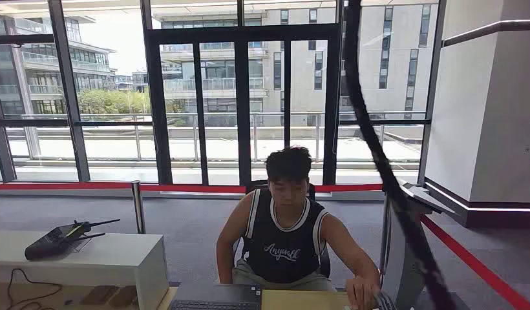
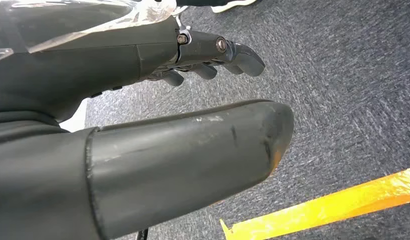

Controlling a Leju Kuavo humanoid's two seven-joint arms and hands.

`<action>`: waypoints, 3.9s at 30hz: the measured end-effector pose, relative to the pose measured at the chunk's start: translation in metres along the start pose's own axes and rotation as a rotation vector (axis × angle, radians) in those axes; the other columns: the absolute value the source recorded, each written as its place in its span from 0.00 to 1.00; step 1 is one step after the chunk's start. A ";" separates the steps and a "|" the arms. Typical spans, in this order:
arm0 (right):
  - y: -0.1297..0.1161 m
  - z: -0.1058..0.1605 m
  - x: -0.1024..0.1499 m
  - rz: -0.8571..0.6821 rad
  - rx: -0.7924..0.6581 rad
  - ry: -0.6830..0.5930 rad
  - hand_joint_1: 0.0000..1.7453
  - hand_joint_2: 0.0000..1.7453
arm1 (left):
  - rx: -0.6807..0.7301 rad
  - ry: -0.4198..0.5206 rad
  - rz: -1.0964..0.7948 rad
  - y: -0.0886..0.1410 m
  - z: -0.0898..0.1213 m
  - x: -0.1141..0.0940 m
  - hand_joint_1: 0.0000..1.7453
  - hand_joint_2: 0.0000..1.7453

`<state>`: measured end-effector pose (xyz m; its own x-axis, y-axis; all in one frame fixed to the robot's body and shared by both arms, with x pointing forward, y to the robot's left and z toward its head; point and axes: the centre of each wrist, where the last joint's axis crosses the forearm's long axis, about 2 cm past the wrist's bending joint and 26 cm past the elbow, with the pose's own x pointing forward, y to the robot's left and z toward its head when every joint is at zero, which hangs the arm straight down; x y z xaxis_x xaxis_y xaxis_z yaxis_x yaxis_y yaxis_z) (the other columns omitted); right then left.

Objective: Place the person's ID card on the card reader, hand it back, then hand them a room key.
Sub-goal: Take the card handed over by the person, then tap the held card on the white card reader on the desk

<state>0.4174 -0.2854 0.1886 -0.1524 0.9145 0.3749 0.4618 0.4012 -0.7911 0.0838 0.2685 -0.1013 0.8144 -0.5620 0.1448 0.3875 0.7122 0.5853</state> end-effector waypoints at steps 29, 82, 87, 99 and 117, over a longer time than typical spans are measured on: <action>0.001 0.000 0.001 -0.004 0.004 -0.011 1.00 1.00 | 0.001 0.005 -0.006 0.000 0.000 0.000 0.00 0.00; 0.037 0.072 -0.078 0.063 0.362 0.303 1.00 1.00 | 0.028 0.064 0.051 -0.002 0.002 -0.007 0.00 0.00; 0.041 0.081 -0.085 0.078 0.398 0.352 1.00 1.00 | 0.027 0.064 0.051 -0.002 0.002 -0.007 0.00 0.00; 0.045 0.099 -0.098 0.095 0.449 0.419 1.00 1.00 | 0.027 0.065 0.056 -0.002 0.002 -0.008 0.00 0.00; 0.045 0.099 -0.099 0.073 0.396 0.406 1.00 1.00 | 0.024 0.057 0.055 -0.001 0.001 -0.008 0.00 0.00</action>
<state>0.3673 -0.3524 0.0681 0.2516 0.8784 0.4064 0.0842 0.3984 -0.9133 0.0760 0.2719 -0.1026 0.8577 -0.4969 0.1321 0.3315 0.7308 0.5967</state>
